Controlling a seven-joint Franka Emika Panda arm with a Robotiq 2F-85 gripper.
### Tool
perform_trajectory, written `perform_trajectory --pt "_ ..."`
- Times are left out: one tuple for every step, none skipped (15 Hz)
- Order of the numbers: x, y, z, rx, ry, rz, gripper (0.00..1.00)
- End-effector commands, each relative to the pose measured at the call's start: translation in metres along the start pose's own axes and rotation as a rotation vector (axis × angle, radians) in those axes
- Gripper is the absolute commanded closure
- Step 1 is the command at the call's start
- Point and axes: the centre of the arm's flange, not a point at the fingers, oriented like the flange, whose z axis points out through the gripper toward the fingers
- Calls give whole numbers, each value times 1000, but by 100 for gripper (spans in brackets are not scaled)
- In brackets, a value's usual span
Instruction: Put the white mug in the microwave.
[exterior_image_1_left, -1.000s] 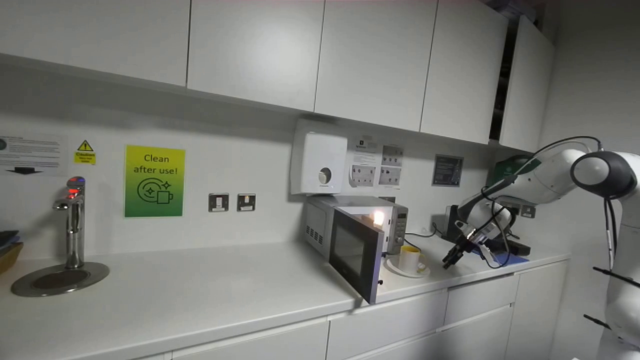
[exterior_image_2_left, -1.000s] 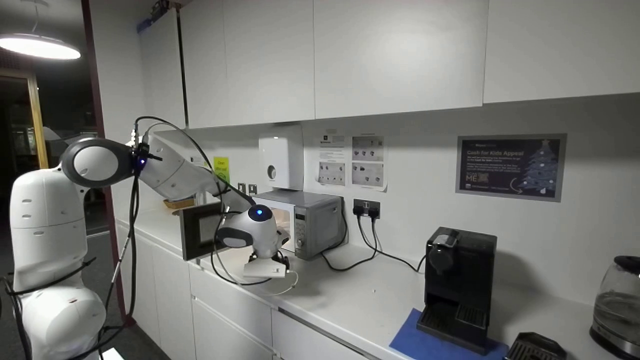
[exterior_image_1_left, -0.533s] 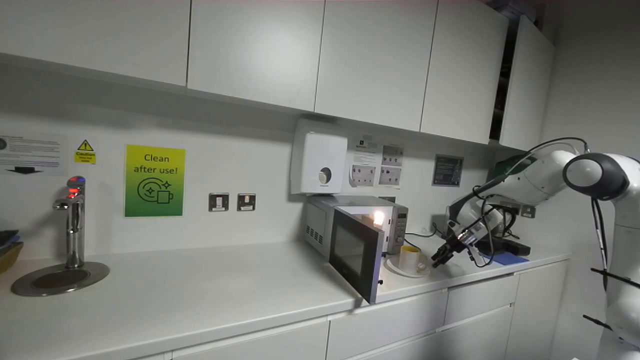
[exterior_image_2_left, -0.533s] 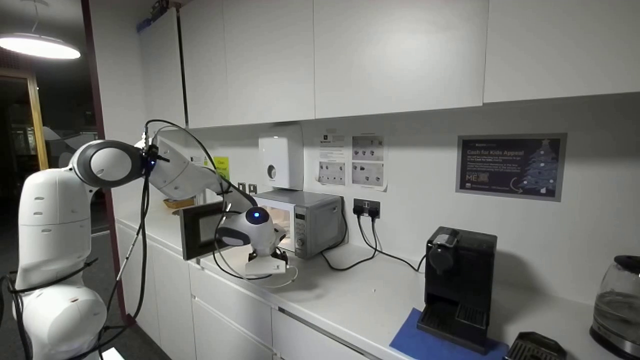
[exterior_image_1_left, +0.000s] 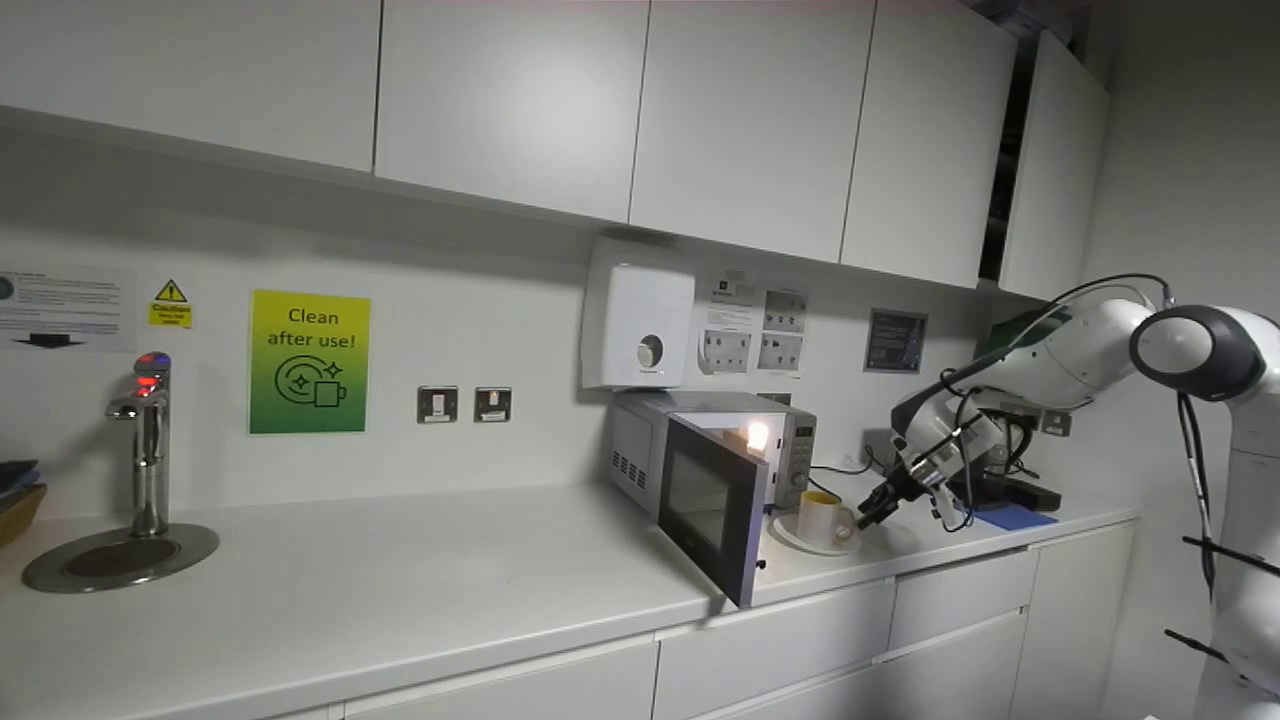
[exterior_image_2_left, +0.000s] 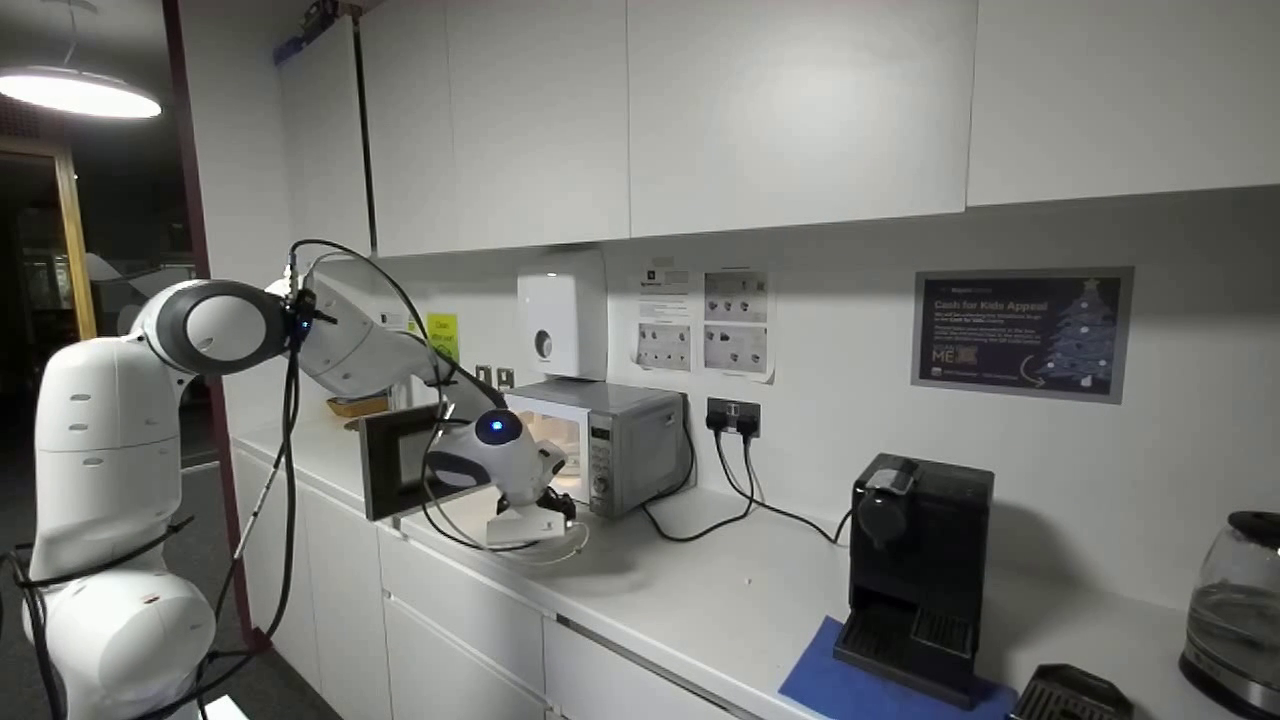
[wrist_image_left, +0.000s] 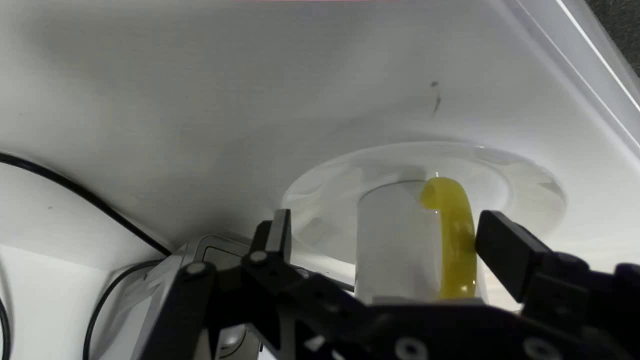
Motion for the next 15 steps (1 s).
perform_trajectory --pt "7 -16 -7 -37 16 16 0" --pt "9 -20 -6 -30 15 19 0" --pt "11 -24 -5 -19 14 24 0" --pt "12 -27 -3 -12 14 27 0" --pt "14 -30 -2 -4 14 32 0" --pt "15 -33 0 -2 16 34 0" --pt "16 -34 1 2 16 35 0" --pt "18 -34 2 3 18 35 1" --pt "19 -34 1 2 24 39 7" --pt "20 -34 0 -1 29 42 6" --pt "21 -33 -2 -2 32 49 8" --pt "22 -33 -3 -6 34 55 5" --pt "23 -32 -5 -11 39 59 3" --pt "24 -32 -7 -11 43 66 4" --pt "26 -31 -9 -13 48 71 4"
